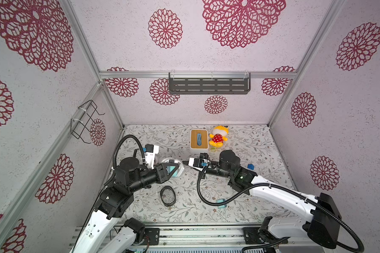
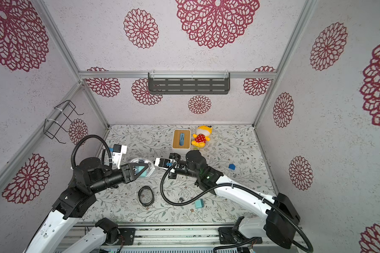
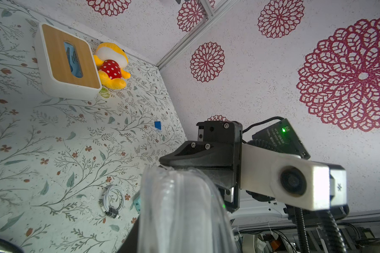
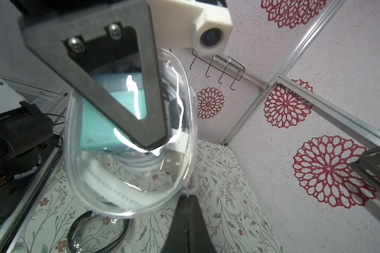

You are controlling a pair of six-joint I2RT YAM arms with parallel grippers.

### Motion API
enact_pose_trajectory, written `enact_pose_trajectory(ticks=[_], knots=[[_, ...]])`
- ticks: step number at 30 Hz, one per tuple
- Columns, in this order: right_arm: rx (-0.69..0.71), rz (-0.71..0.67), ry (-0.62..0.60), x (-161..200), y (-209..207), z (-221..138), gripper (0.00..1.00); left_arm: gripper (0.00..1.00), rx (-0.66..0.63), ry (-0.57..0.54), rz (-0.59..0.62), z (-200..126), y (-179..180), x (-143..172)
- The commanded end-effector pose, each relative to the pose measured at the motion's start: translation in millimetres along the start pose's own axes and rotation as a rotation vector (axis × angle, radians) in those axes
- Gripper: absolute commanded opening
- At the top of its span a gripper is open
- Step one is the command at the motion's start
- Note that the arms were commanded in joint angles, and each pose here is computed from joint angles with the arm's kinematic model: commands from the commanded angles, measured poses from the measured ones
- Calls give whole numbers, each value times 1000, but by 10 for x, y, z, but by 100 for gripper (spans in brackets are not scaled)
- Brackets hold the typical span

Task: Pack away charging kits
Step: Zip the zipper on the storage bag, then place the storage bag at the center of the board.

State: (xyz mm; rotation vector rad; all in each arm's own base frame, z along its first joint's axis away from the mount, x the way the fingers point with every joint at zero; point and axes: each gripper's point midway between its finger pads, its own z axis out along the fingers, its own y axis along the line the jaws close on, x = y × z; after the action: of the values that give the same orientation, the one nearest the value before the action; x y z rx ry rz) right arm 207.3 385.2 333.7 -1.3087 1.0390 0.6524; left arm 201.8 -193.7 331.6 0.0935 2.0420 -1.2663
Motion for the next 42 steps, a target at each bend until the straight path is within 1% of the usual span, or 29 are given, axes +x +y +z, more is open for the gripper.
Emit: enact_pose_trajectory(ticks=[1, 4, 5, 10, 16, 20, 22, 23, 25, 26, 27, 28, 30, 31, 32, 33, 34, 36, 39, 42], knots=[[-23, -98, -128, -424, -55, -79, 0, 0, 27, 48, 27, 8, -81, 72], [-101, -109, -150, -469, 81, -108, 0, 0, 30, 55, 32, 24, -92, 74], [-106, -112, -154, -479, 94, -114, 0, 0, 30, 56, 32, 29, -93, 75], [15, -124, -129, -448, -143, -106, 0, 0, 38, 70, 37, 71, -98, 107], [70, -98, -114, -537, -393, -70, 0, 0, 35, 86, 42, 131, -71, 151], [77, -81, -121, -576, -437, -65, 0, 0, 32, 90, 39, 178, -45, 156], [96, -43, -120, -570, -469, -79, 0, 0, 8, 75, 30, 210, 16, 131], [111, -19, -113, -546, -484, -89, 6, 0, -20, 51, 23, 220, 75, 96], [182, 43, -86, -424, -545, -152, 31, 0, -117, -44, -2, 212, 279, -34], [228, 75, -72, -338, -582, -194, 41, 0, -171, -89, -13, 203, 396, -96], [290, 110, -52, -229, -631, -256, 55, 0, -232, -142, -26, 193, 540, -176], [354, 146, -23, -92, -673, -325, 65, 0, -275, -183, -51, 205, 683, -240], [478, 214, 29, 149, -764, -477, 75, 0, -315, -237, -121, 285, 958, -358], [545, 253, 59, 289, -807, -563, 78, 0, -301, -260, -165, 362, 1083, -418], [580, 281, 73, 369, -825, -620, 80, 0, -292, -271, -208, 441, 1208, -454], [617, 317, 87, 461, -841, -687, 85, 0, -282, -291, -254, 528, 1344, -505], [650, 351, 96, 534, -862, -740, 99, 0, -293, -310, -293, 593, 1487, -535], [731, 419, 106, 573, -996, -843, 99, 0, -354, -358, -350, 739, 1806, -598], [806, 523, 146, 665, -1123, -939, 99, 0, -447, -405, -415, 956, 2246, -668], [832, 553, 155, 733, -1134, -987, 99, 0, -453, -422, -495, 1244, 2606, -708]])
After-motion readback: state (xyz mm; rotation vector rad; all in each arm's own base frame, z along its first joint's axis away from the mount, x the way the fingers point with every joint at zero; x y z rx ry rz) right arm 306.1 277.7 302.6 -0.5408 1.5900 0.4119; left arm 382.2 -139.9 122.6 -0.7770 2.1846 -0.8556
